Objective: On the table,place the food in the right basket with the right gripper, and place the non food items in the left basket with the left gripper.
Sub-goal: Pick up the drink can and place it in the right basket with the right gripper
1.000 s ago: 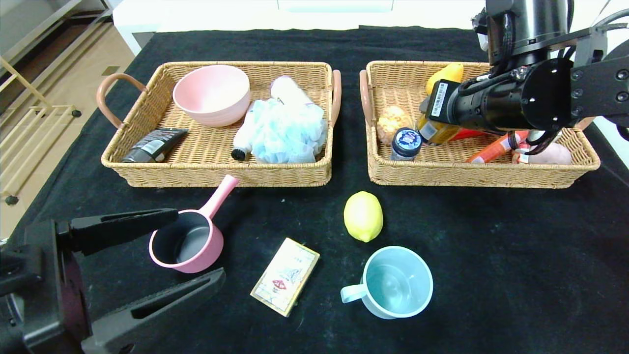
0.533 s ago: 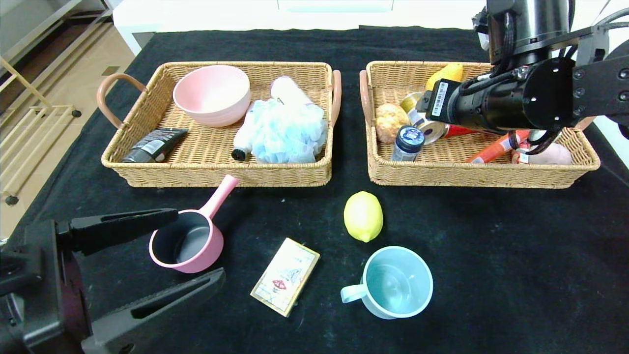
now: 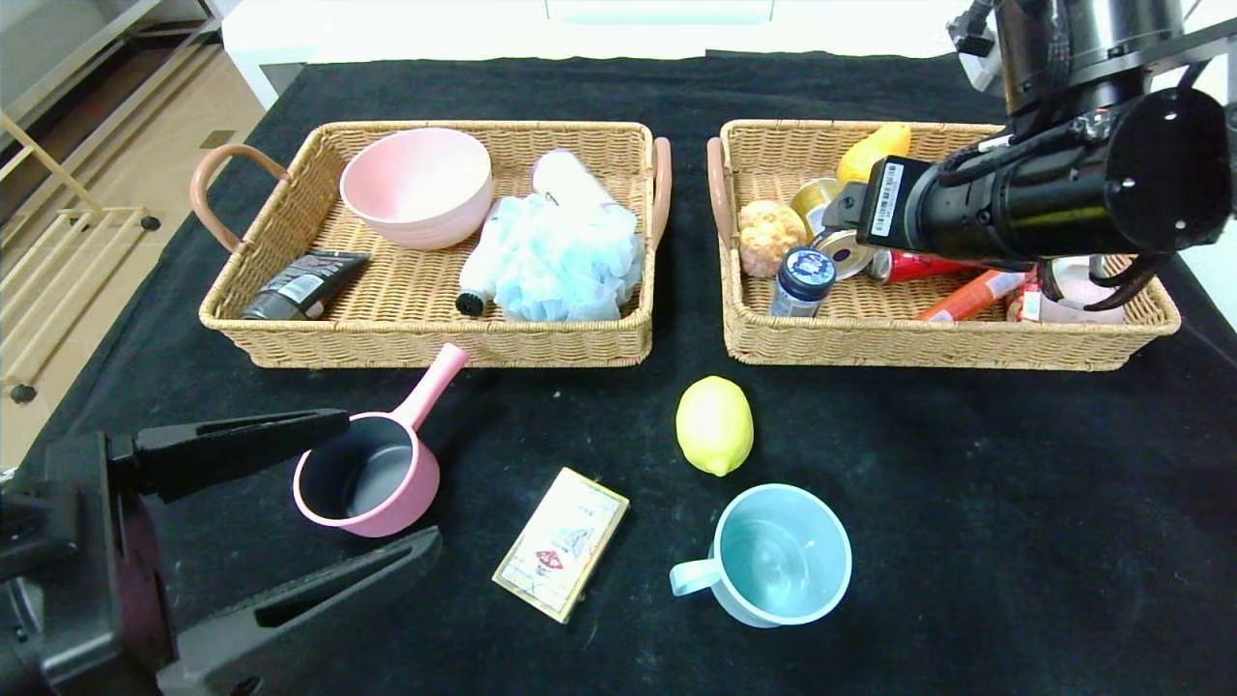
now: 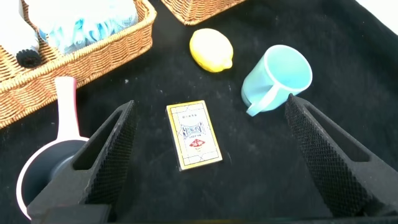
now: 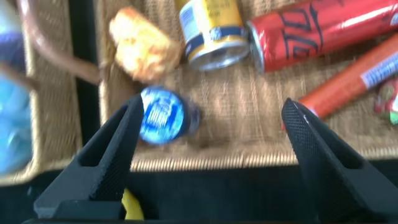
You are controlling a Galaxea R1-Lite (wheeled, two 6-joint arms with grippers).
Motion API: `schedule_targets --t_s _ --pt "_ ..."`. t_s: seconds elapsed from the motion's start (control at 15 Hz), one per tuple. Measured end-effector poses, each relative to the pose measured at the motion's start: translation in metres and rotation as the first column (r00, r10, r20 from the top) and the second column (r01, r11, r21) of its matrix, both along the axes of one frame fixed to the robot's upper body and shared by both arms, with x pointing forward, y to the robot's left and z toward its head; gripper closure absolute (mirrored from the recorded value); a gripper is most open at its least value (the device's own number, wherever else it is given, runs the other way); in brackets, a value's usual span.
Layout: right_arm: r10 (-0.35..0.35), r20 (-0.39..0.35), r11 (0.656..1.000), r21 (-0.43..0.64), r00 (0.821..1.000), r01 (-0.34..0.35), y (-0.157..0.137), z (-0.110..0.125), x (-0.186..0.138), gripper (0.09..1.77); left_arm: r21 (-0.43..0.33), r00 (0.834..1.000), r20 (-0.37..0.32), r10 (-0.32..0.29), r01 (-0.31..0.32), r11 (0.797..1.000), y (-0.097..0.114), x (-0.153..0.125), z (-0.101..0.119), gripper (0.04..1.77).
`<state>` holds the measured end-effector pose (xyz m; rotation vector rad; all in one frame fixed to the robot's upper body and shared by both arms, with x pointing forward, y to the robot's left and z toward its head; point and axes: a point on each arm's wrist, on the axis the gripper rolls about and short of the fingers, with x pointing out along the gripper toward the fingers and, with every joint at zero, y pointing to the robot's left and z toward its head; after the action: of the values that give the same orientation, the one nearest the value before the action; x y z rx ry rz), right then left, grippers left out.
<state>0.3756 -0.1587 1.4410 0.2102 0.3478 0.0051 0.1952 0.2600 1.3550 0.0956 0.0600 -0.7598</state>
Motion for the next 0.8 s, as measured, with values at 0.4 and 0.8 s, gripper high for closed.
schedule_targets --t_s 0.4,0.8 --pt "0.129 -0.061 0.992 0.014 0.99 -0.128 0.016 0.002 -0.058 0.18 0.004 1.0 -0.001 -0.001 0.001 1.0 0.0 0.0 -0.001 0.09" --pt "0.226 -0.16 0.974 0.014 0.961 -0.227 0.058 -0.022 -0.079 0.17 0.007 1.0 0.024 0.016 -0.016 1.0 0.001 -0.001 0.002 0.09"
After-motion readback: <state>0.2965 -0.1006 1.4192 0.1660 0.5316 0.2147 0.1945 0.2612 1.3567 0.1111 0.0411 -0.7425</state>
